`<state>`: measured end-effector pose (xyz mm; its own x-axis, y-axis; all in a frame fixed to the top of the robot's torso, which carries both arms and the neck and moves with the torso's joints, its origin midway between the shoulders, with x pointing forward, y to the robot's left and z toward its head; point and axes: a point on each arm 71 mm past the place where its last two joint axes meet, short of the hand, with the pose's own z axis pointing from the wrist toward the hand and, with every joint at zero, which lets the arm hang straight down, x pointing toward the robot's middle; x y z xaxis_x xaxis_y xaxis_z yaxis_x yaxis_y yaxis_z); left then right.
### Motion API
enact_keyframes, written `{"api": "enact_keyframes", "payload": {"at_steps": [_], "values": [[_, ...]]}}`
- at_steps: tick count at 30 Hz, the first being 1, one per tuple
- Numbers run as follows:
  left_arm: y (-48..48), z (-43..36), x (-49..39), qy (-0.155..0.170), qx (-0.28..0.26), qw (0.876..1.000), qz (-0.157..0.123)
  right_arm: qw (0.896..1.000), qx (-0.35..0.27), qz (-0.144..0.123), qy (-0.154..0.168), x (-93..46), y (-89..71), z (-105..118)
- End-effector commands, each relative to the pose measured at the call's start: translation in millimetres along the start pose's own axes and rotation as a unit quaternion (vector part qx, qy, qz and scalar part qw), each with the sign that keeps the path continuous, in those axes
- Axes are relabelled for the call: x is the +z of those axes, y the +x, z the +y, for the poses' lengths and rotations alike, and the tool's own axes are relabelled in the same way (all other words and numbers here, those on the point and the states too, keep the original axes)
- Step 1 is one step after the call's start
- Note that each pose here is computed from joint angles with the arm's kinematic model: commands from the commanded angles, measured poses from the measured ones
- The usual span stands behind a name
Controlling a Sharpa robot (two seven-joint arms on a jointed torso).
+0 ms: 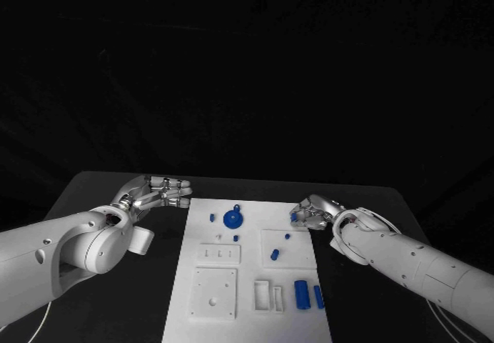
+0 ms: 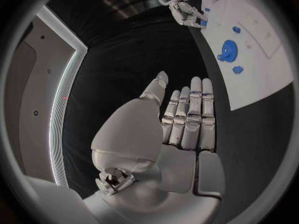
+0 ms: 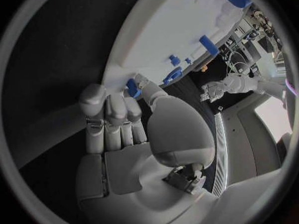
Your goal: Assemble the parts on the task board
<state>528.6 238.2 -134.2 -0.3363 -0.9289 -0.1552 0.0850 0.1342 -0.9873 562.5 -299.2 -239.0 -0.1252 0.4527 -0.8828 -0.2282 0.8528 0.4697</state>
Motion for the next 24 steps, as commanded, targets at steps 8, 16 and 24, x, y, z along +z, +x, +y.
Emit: {"api": "enact_keyframes", "payload": {"at_steps": [8, 16, 24], "values": [[2.7, -0.9, 0.4, 0.002, -0.001, 1.0, 0.011, 1.0, 0.002, -0.002, 0.002, 0.2, 1.4, 0.4], [3.2, -0.7, 0.4, 0.001, 0.0, 1.0, 0.014, 1.0, -0.001, -0.018, 0.0, 0.4, -0.5, 1.8], [4.7, 0.0, 0.4, -0.005, 0.002, 1.0, 0.021, 0.999, -0.005, -0.035, -0.001, 0.6, -2.9, 4.8]]}}
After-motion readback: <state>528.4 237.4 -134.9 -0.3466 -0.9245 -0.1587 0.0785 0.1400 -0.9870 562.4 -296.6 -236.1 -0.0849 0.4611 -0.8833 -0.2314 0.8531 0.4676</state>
